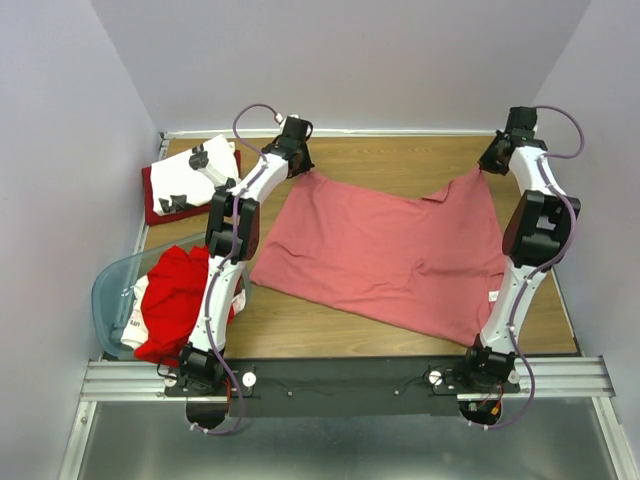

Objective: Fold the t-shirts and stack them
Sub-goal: Fold the tshirt

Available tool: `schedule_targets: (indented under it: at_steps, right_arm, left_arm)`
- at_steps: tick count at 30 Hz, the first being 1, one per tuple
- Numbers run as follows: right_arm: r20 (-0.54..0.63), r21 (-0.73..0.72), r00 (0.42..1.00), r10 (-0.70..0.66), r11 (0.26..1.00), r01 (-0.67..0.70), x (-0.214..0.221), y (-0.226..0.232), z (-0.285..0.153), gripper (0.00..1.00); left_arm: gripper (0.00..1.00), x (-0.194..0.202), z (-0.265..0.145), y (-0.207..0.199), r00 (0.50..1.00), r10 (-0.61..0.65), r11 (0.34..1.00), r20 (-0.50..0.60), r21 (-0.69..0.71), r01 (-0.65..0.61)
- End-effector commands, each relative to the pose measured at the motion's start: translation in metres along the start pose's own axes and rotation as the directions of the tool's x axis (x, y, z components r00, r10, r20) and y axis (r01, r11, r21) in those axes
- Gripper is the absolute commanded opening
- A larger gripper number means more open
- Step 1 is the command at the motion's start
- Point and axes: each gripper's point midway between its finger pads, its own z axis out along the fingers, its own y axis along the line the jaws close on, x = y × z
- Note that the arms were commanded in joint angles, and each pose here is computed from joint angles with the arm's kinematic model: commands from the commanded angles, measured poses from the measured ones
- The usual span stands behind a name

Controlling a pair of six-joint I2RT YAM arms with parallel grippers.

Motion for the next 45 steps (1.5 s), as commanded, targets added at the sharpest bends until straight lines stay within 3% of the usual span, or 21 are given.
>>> schedule_targets:
  at_steps: [1,9,18,23,27,33,40,45]
  right_arm:
    - [0.041,-0.053,0.999,0.012,0.999,-0.01,-0.028,0.003,-0.028,0.0]
    - [0.046,-0.122,0.999,-0.014,0.992,0.02,-0.027,0.011,-0.066,0.0]
    - [-0.045,-0.166,0.999,-0.014,0.986,0.006,0.037,0.002,-0.121,0.01]
    - [-0.046,-0.179,0.999,0.018,0.983,-0.026,0.066,-0.005,-0.165,0.01]
    - [-0.121,-0.155,0.992,0.042,0.986,-0.061,0.109,-0.019,-0.184,0.01]
    - [-0.122,-0.117,0.991,0.057,0.991,-0.071,0.128,-0.032,-0.224,0.01]
    - [-0.177,-0.052,0.98,0.092,0.993,-0.103,0.163,-0.049,-0.254,0.0]
    - [-0.207,-0.011,0.971,0.12,0.992,-0.125,0.187,-0.061,-0.266,0.0]
  left_arm:
    - [0.0,-0.035,-0.021,-0.035,0.996,-0.061,0.99,0.064,0.132,0.052]
    - [0.0,-0.056,-0.064,-0.045,0.989,-0.065,0.978,0.135,0.207,0.036]
    - [0.0,-0.042,-0.103,-0.04,0.987,-0.028,0.966,0.161,0.259,-0.015]
    - [0.0,-0.019,-0.111,-0.018,0.989,0.022,0.976,0.144,0.21,-0.052]
    - [0.0,-0.017,-0.126,-0.002,0.983,0.049,0.985,0.176,0.155,-0.076]
    - [0.0,0.0,-0.136,0.018,0.98,0.099,0.987,0.172,0.108,-0.118]
    - [0.0,0.008,-0.153,0.047,0.975,0.114,0.993,0.192,-0.004,-0.116]
    - [0.0,0.022,-0.163,0.056,0.979,0.106,0.994,0.172,-0.003,-0.107]
